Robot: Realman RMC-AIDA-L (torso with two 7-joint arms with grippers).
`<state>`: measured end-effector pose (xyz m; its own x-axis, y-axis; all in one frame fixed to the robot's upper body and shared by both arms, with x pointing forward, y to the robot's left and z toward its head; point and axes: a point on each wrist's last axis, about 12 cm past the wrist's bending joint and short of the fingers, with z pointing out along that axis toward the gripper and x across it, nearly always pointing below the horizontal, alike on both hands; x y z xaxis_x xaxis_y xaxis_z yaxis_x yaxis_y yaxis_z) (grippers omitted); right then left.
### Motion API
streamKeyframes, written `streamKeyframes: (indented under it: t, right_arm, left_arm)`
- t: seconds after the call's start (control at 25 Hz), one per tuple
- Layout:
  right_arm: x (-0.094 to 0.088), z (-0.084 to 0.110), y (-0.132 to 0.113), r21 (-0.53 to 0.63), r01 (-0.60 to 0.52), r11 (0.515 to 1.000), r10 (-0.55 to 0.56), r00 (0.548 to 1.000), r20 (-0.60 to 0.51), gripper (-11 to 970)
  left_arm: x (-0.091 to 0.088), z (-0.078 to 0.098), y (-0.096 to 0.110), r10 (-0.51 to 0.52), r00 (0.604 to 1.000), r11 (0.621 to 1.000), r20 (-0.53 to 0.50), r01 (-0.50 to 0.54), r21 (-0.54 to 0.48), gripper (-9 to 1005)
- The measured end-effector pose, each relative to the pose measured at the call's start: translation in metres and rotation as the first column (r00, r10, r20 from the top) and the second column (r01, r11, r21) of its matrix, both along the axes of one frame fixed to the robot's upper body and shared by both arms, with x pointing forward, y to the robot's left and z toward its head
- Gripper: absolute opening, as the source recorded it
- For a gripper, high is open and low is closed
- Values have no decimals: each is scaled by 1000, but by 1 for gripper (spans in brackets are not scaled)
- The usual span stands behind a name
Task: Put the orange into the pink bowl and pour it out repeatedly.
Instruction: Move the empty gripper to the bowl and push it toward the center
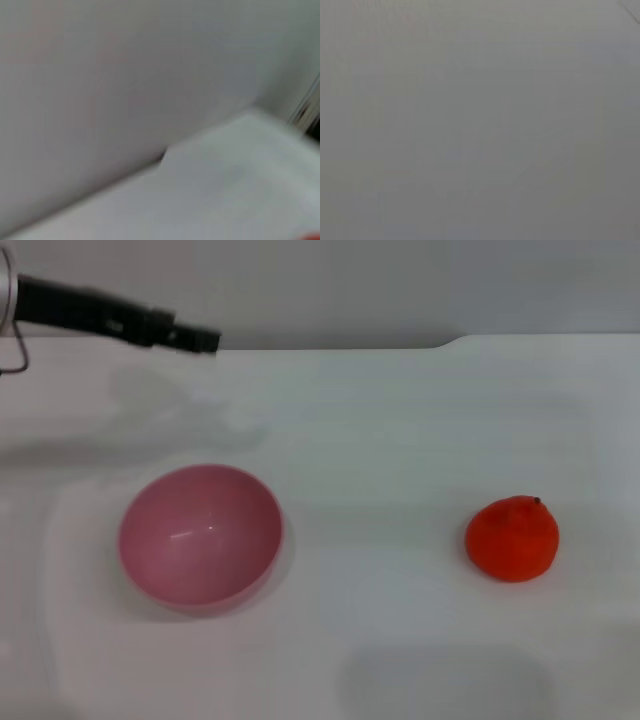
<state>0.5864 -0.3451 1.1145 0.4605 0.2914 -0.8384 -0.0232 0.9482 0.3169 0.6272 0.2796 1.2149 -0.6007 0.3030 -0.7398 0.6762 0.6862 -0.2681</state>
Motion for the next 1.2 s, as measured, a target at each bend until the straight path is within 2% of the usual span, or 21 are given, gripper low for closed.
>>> streamKeyframes:
  t: [0.04, 0.2, 0.4, 0.56, 0.92, 1.04, 1.2]
  right_arm:
    - [0, 0, 0, 0, 1, 1000, -1, 1000, 0, 527]
    - [0, 0, -1, 1, 2, 1000, -2, 1000, -1, 528]
    - [0, 0, -1, 2, 4, 1000, -4, 1000, -1, 528]
    - [-1, -1, -2, 2, 6, 1000, -6, 1000, -3, 528]
    - [-1, -1, -3, 2, 8, 1000, -8, 1000, -4, 528]
    - [-1, -1, -3, 1, 8, 1000, -8, 1000, -4, 528]
    - [-1, -1, -2, 0, 5, 1000, -5, 1000, -3, 527]
  left_arm:
    - [-1, -1, -3, 13, 999, 997, -51, -10, 70, 831]
    - [-3, -6, -16, 50, 983, 972, -178, -7, 234, 830]
    - [-4, -13, -33, 93, 974, 922, -205, -7, 386, 830]
    - [-6, -15, -39, 97, 974, 911, -204, -5, 412, 830]
    - [-10, -22, -36, 108, 968, 910, -228, -4, 415, 831]
    - [-15, -37, -32, 125, 952, 904, -281, 7, 428, 831]
    - [-17, -45, -27, 148, 940, 901, -309, 1, 435, 827]
